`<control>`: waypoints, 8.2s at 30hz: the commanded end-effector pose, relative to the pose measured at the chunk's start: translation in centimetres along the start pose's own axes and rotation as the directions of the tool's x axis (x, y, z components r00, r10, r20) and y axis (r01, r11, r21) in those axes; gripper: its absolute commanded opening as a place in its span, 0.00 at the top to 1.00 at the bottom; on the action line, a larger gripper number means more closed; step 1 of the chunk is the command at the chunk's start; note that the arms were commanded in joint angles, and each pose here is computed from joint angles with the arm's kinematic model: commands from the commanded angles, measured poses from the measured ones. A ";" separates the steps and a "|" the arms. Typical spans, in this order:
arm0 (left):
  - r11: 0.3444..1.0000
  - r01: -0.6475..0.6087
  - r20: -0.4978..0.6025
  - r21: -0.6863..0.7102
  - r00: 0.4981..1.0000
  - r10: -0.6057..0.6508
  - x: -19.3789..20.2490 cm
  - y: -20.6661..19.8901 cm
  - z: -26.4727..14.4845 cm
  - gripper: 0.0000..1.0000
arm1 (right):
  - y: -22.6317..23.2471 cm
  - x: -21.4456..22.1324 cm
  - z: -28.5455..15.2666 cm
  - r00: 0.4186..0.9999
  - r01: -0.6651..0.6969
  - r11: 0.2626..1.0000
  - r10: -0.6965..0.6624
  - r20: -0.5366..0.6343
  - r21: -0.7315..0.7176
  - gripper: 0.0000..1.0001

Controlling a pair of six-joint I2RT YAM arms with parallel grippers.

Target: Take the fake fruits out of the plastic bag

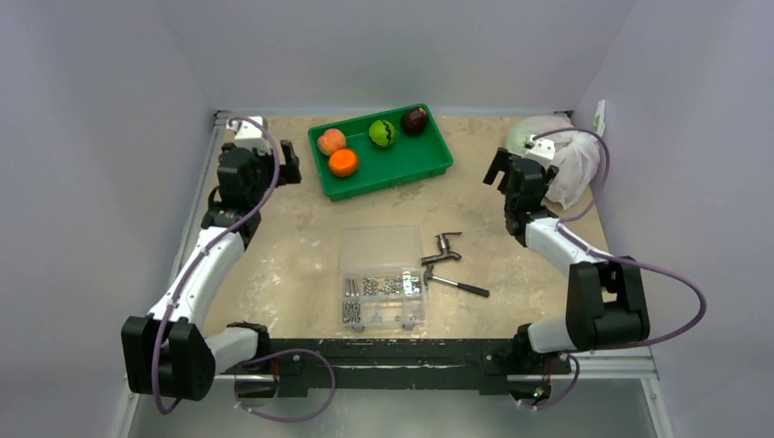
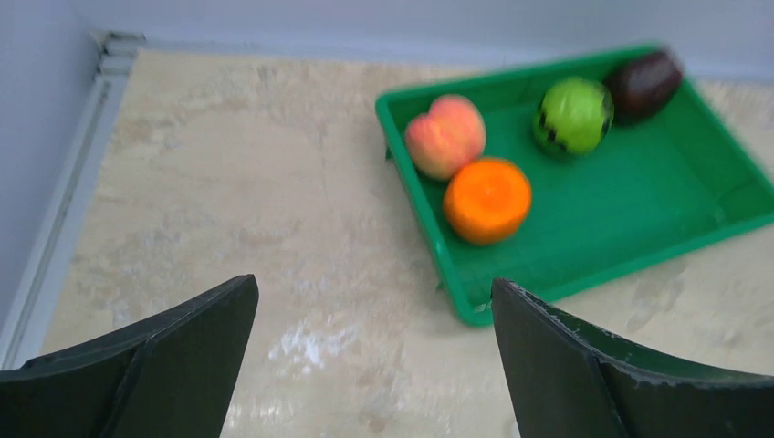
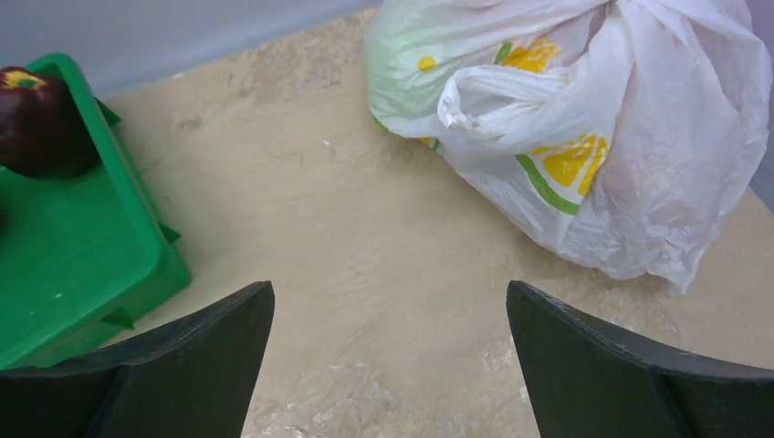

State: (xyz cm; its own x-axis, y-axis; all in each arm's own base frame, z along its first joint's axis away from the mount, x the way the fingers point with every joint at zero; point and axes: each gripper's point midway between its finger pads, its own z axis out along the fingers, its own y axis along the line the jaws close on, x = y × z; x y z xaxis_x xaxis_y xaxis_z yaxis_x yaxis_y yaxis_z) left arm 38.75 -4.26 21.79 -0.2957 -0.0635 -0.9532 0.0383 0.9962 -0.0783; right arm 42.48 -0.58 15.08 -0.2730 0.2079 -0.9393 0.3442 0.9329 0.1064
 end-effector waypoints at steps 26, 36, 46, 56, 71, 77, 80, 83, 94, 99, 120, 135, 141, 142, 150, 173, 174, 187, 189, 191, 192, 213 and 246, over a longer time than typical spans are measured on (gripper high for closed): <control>0.832 0.296 -0.151 0.469 0.955 -0.255 -8.1 -10.7 -0.9 0.00 | -6.3 -8.4 5.4 0.964 -0.265 0.876 0.231 0.132 0.403 0.01; 0.762 0.344 -0.203 0.548 0.939 -0.278 -8.6 -13.1 -2.0 0.02 | -9.2 -6.8 8.3 0.951 -0.287 0.795 0.302 0.060 0.534 0.01; 0.746 0.364 -0.222 0.558 0.931 -0.289 -8.8 -13.5 -2.3 0.02 | -11.5 -5.0 9.4 0.926 -0.314 0.726 0.377 0.029 0.612 0.14; 0.737 0.376 -0.242 0.561 0.926 -0.288 -8.6 -13.7 -2.1 0.03 | -11.2 -3.2 11.0 0.936 -0.244 0.745 0.348 -0.050 0.621 0.33; 0.711 0.396 -0.277 0.580 0.918 -0.286 -8.4 -14.3 -2.3 0.04 | -11.2 1.4 2.8 0.913 -0.235 0.739 0.391 -0.119 0.631 0.95; 0.705 0.400 -0.293 0.586 0.915 -0.276 -7.9 -14.9 -2.2 0.04 | -9.5 6.0 -3.2 0.879 -0.253 0.807 0.422 -0.222 0.533 1.00; 0.699 0.391 -0.311 0.599 0.918 -0.247 -7.3 -15.9 -2.3 0.04 | -7.2 7.6 -5.9 0.888 -0.223 0.888 0.355 -0.291 0.401 1.00; 0.691 0.372 -0.316 0.620 0.924 -0.214 -7.1 -16.9 -2.8 0.04 | -4.8 8.9 -7.7 0.891 -0.188 0.950 0.271 -0.363 0.248 1.00; 0.678 0.323 -0.308 0.661 0.940 -0.147 -6.2 -18.5 -3.2 0.04 | 5.1 9.7 -10.3 0.887 -0.126 0.951 -0.020 -0.461 -0.283 1.00; 0.661 0.324 -0.322 0.677 0.938 -0.131 -5.8 -19.5 -3.6 0.04 | 5.8 8.4 -10.9 0.880 -0.126 0.945 -0.035 -0.473 -0.303 0.92; 0.642 0.231 -0.282 0.731 0.959 -0.023 -4.8 -21.7 -5.1 0.04 | -3.8 0.7 -9.4 0.927 -0.286 0.932 0.328 -0.181 0.223 0.34; 0.623 0.215 -0.253 0.752 0.967 -0.029 -5.5 -21.9 -5.7 0.05 | -6.9 4.2 -6.7 0.965 -0.140 0.922 0.210 -0.160 0.362 0.76; 0.628 0.210 -0.249 0.749 0.968 -0.027 -5.1 -21.9 -5.2 0.06 | -5.1 2.6 -6.5 0.981 -0.112 0.970 0.142 -0.131 0.216 1.00; 0.633 0.212 -0.251 0.745 0.967 -0.029 -5.0 -21.9 -5.0 0.06 | -4.6 1.9 -6.5 0.985 -0.117 0.978 0.137 -0.105 0.173 1.00; 0.697 0.075 -0.202 0.713 0.974 0.102 -2.6 -22.8 -5.3 0.10 | 0.5 -1.7 -7.9 0.992 -0.093 0.975 0.109 0.067 -0.203 1.00; 0.826 0.076 -0.245 0.559 0.967 0.077 1.2 -41.0 2.8 0.09 | 3.9 -2.1 -12.3 0.975 -0.120 0.879 0.192 0.113 -0.461 1.00; 0.824 0.101 -0.247 0.558 0.968 0.049 1.2 -41.5 3.1 0.08 | 3.9 -2.2 -12.4 0.974 -0.122 0.880 0.194 0.114 -0.459 1.00; 0.712 0.532 -0.489 0.458 0.820 -0.297 4.3 -47.5 4.5 0.00 | 4.3 -1.8 -12.9 0.976 -0.125 0.866 0.195 0.097 -0.484 1.00; 0.687 0.592 -0.534 0.421 0.774 -0.340 4.9 -48.3 4.7 0.01 | 4.1 -1.6 -12.8 0.976 -0.129 0.871 0.196 0.094 -0.474 1.00; 0.702 0.607 -0.573 0.372 0.746 -0.340 5.9 -48.5 5.1 0.07 | 3.5 -1.4 -12.4 0.979 -0.135 0.891 0.186 0.079 -0.433 1.00; 0.696 0.616 -0.584 0.369 0.736 -0.342 6.2 -48.7 5.3 0.11 | 3.4 -1.3 -12.3 0.980 -0.143 0.896 0.189 0.068 -0.420 1.00; 0.684 0.687 -0.492 0.244 0.696 -0.524 2.8 -45.0 8.2 1.00 | -2.8 4.8 -15.8 0.900 -0.321 0.947 0.309 -0.306 0.014 1.00; 0.558 0.768 -0.661 0.315 0.599 -0.451 0.9 -43.8 4.8 1.00 | 1.1 -4.0 -17.7 0.974 -0.184 0.941 0.135 -0.184 -0.285 0.42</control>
State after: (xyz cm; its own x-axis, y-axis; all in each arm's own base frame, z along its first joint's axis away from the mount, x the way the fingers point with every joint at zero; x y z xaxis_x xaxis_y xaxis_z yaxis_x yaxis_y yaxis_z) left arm 41.73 -48.41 17.35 -0.8349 -0.4535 -0.3119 -0.0011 0.5681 -0.8230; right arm 26.59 3.54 23.69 -0.3572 0.4728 -0.8055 0.2328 0.8803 0.4134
